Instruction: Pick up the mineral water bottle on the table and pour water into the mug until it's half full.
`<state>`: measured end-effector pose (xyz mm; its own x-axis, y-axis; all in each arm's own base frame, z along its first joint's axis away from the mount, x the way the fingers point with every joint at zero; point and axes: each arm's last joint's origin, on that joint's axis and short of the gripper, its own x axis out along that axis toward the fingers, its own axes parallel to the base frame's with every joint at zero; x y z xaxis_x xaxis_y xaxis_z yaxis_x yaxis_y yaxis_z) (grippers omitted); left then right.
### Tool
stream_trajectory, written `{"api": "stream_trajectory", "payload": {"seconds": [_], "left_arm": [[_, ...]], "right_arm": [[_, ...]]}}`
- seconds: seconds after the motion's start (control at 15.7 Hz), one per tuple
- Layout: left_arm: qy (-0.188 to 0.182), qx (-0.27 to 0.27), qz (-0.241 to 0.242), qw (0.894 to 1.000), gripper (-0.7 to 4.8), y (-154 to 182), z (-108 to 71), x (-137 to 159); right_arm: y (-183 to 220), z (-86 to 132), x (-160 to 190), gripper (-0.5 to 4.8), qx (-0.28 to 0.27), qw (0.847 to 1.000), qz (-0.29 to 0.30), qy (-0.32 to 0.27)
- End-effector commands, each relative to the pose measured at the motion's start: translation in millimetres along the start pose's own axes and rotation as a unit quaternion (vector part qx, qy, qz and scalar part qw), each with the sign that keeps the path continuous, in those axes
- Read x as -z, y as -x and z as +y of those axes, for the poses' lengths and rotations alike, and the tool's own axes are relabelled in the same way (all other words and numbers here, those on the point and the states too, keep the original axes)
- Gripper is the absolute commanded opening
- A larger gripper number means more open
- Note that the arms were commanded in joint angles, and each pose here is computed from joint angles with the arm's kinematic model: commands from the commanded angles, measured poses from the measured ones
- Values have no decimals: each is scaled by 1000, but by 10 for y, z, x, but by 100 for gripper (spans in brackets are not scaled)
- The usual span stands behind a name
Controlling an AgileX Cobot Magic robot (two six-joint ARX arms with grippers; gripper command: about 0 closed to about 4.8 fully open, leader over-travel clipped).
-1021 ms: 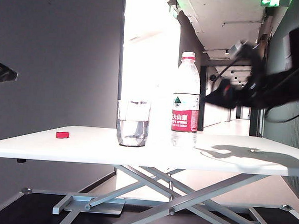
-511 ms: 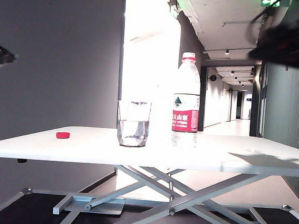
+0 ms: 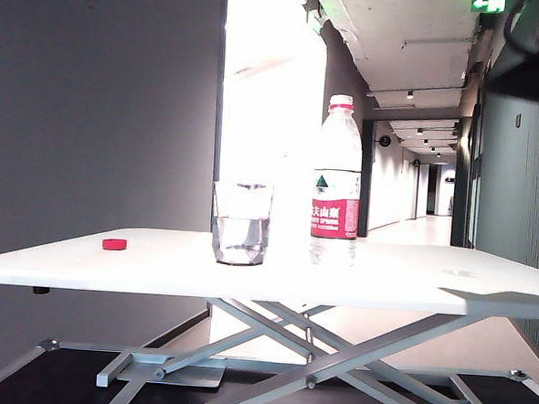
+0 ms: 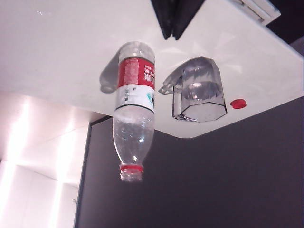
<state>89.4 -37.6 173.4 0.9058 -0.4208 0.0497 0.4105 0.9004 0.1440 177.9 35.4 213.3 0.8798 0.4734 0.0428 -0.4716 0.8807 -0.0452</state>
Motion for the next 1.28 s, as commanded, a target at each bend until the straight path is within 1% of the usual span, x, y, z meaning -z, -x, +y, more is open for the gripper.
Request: {"api": "stream_trajectory", "payload": {"seconds": [0.06, 0.26, 0.38, 0.64, 0.83, 0.89, 1.02, 1.15, 1.21, 1.28], "left_arm": [[-2, 1, -11, 1000, -6, 7, -10, -33], [-2, -1, -24, 1000, -6, 8, -6, -59], [-1, 2, -42, 999, -6, 10, -5, -93], [6, 4, -35, 999, -6, 8, -8, -76], [5, 3, -33, 999, -6, 8, -8, -73], [-3, 3, -33, 999, -6, 8, -8, -74], [-35, 8, -31, 999, -6, 6, -13, -67], [-70, -6, -30, 997, -6, 4, -3, -51], [-70, -13, -31, 997, -6, 2, 2, -43], [-62, -23, -30, 997, -6, 2, 14, -37]], "right_arm": [[137, 24, -36, -2, 38, 999, -1, 8], [353, 102, -16, -2, 45, 998, -24, 21], [466, 137, -11, -2, 56, 998, -23, 19], [739, 214, -12, -2, 94, 995, -18, 24], [885, 250, 86, -2, 129, 990, -37, 35], [886, 249, 107, -2, 130, 990, -34, 34], [860, 244, 227, -2, 128, 991, -16, 30], [834, 234, 348, -2, 133, 990, -16, 32], [835, 231, 353, -2, 139, 989, -13, 38], [835, 229, 361, -2, 141, 988, -6, 55]]}}
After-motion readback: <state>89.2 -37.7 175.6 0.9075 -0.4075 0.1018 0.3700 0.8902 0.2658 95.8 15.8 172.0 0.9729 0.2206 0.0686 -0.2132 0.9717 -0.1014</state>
